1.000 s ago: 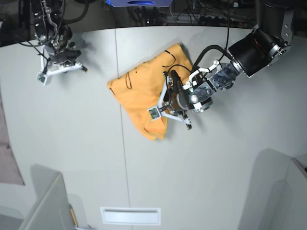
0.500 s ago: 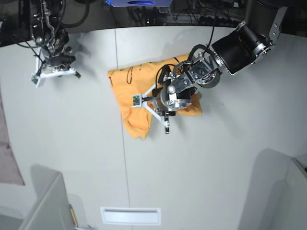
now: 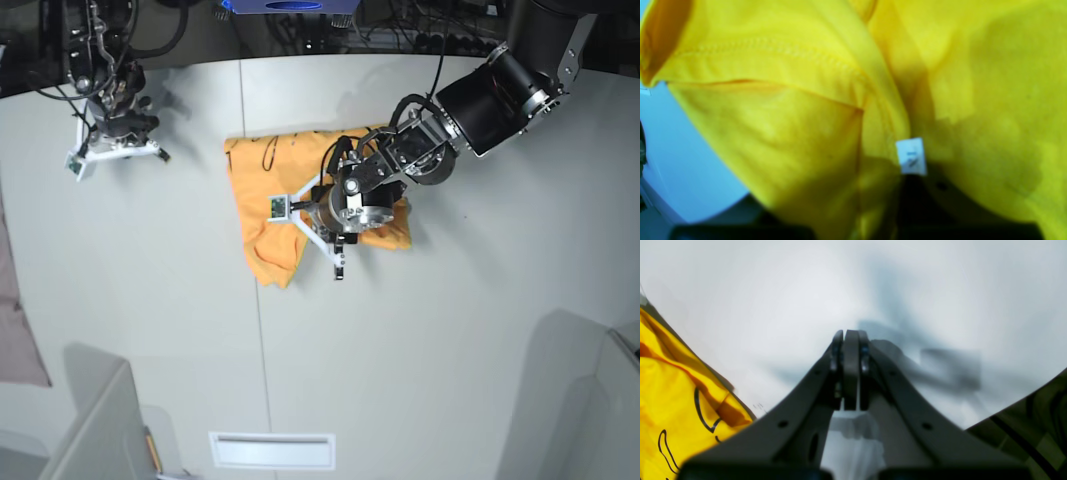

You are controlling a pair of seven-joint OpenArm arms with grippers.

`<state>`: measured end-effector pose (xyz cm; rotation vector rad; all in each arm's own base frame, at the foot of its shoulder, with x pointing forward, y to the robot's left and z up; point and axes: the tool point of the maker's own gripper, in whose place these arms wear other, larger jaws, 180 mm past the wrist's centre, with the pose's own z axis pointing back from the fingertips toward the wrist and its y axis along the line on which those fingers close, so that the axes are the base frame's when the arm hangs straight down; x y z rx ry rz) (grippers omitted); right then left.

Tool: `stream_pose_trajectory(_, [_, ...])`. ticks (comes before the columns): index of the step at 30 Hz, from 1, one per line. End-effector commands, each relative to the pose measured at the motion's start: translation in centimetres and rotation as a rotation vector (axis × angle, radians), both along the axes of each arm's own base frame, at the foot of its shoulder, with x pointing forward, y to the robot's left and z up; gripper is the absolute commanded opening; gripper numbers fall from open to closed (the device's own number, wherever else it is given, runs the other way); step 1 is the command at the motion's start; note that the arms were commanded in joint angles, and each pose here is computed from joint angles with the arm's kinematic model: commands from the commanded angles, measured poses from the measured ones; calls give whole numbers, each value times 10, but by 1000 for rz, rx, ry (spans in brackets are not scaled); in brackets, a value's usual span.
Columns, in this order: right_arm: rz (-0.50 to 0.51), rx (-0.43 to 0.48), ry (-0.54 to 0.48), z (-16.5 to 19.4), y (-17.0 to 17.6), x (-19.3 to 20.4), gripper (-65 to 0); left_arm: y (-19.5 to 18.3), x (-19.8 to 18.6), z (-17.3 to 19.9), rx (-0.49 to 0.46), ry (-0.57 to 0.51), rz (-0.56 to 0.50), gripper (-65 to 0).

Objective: Fold the T-shirt properly

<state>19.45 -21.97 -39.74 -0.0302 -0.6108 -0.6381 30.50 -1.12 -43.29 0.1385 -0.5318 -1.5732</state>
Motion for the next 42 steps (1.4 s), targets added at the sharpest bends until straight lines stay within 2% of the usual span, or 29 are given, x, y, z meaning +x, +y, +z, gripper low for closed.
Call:
stream_pose_trajectory(1, [3, -22, -31, 7, -4, 6, -650, -1, 0, 1, -1, 11, -13, -650])
stream_pose_trajectory(8, [2, -21, -31, 7, -4, 6, -650, -3, 6, 7, -6, -7, -15, -643])
stream_pose_trajectory(10, [2, -19, -31, 7, -4, 6, -650, -3, 11, 12, -7, -20, -16, -497])
stream_pose_trajectory(13, [3, -17, -31, 7, -3, 6, -650, -6, 20, 21, -18, -44, -19, -324])
stream_pose_trajectory(15, [3, -17, -31, 7, -3, 6, -650, -13, 25, 34, -42, -71, -34, -235])
stream_pose_trajectory(18, [0, -10, -31, 6, -1, 5, -650, -26, 28, 57, -90, -122, -60, -155])
stream_pose_trajectory(22, [-9, 4, -31, 5, 4, 4, -650, -27, 47, 102, -209, -203, 6, -128])
stream_pose_trajectory(27, [1, 1, -38, 6, 5, 5, -650, -7, 52, 144, -339, -286, 115, -132])
stream_pose_trajectory(30, [62, 4, -59, 9, 11, 9, -650, 29, 45, 160, -372, -335, 200, -135])
stream_pose_trajectory(31, [75, 4, -62, 9, 12, 10, -650, 39, 40, 162, -384, -341, 231, -155])
stream_pose_trajectory(32, [84, 0, -63, 10, 12, 9, -650, 55, 34, 158, -376, -337, 273, -207])
stream_pose_trajectory(34, [118, -13, -105, 17, 15, 12, -650, 87, 23, 141, -353, -308, 362, -372])
stream_pose_trajectory(36, [168, -23, -135, 20, 20, 8, -650, 115, 8, 124, -354, -269, 452, -612])
stream_pose_trajectory(37, [185, -30, -144, 21, 20, 6, -650, 129, -1, 116, -354, -256, 491, -650])
stream_pose_trajectory(40, [209, -60, -125, 16, 19, -8, -650, 154, -31, 99, -388, -223, 537, -650])
stream_pose_trajectory(42, [222, -122, -112, 14, 13, -17, -650, 163, -56, 90, -429, -201, 542, -650])
